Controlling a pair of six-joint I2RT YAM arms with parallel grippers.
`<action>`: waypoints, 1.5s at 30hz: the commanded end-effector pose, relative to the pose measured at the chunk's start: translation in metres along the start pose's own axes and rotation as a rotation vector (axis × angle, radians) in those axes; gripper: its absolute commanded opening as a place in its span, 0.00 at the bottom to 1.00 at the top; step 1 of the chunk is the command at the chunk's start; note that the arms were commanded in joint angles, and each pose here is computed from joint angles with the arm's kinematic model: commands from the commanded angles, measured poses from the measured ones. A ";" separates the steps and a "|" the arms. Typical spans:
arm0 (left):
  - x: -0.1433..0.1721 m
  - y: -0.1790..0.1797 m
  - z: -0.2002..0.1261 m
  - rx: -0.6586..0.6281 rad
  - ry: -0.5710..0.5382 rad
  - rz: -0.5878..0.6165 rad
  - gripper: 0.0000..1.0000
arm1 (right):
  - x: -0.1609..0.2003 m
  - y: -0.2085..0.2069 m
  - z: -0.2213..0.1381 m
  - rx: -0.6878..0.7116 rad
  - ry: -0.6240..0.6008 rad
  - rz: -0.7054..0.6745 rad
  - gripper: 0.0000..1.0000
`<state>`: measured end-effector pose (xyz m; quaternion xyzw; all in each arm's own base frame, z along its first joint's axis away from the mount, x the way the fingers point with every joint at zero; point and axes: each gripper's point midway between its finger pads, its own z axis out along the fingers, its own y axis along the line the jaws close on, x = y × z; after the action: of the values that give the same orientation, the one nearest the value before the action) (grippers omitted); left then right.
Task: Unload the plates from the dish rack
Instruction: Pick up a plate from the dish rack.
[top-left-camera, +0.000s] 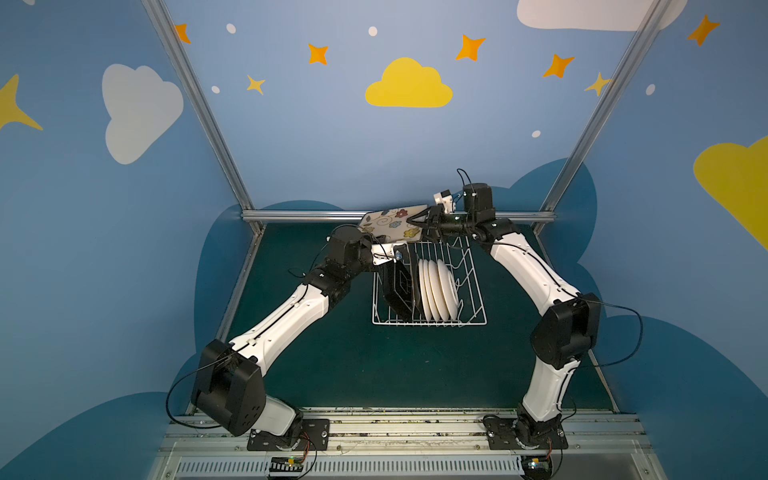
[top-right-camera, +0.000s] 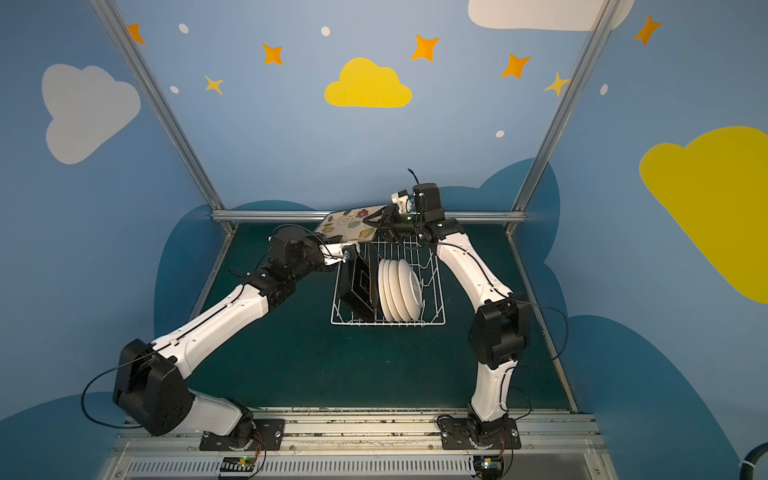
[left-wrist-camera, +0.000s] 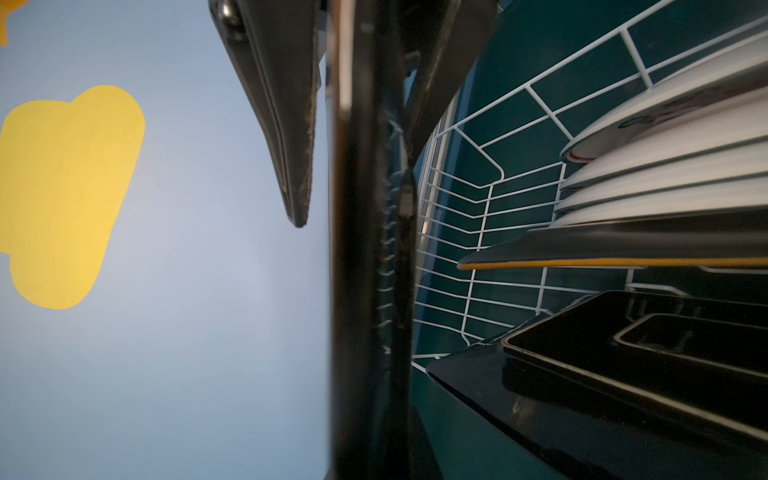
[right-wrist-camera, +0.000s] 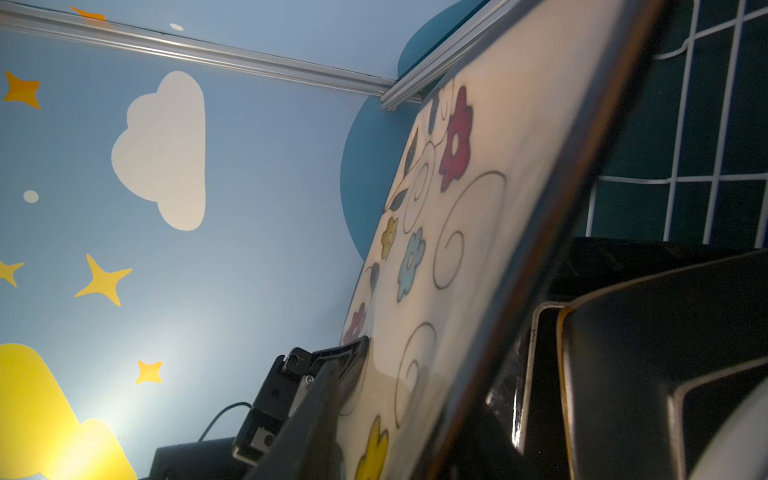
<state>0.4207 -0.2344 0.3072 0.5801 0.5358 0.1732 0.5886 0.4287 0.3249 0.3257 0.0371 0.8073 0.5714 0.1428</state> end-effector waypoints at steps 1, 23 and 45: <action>-0.046 0.088 -0.039 -0.306 -0.144 0.038 0.09 | 0.004 0.006 0.004 0.003 0.028 -0.004 0.44; -0.037 0.084 -0.031 -0.318 -0.114 -0.026 0.46 | -0.009 0.017 -0.009 -0.063 -0.001 0.003 0.00; -0.015 0.042 -0.030 -0.156 -0.046 -0.085 0.99 | -0.068 0.064 -0.083 -0.308 -0.208 -0.070 0.00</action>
<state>0.4101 -0.2309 0.3574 0.5238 0.5159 0.1761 0.6546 0.4889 0.2593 0.3135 0.1619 0.7587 0.6136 0.1475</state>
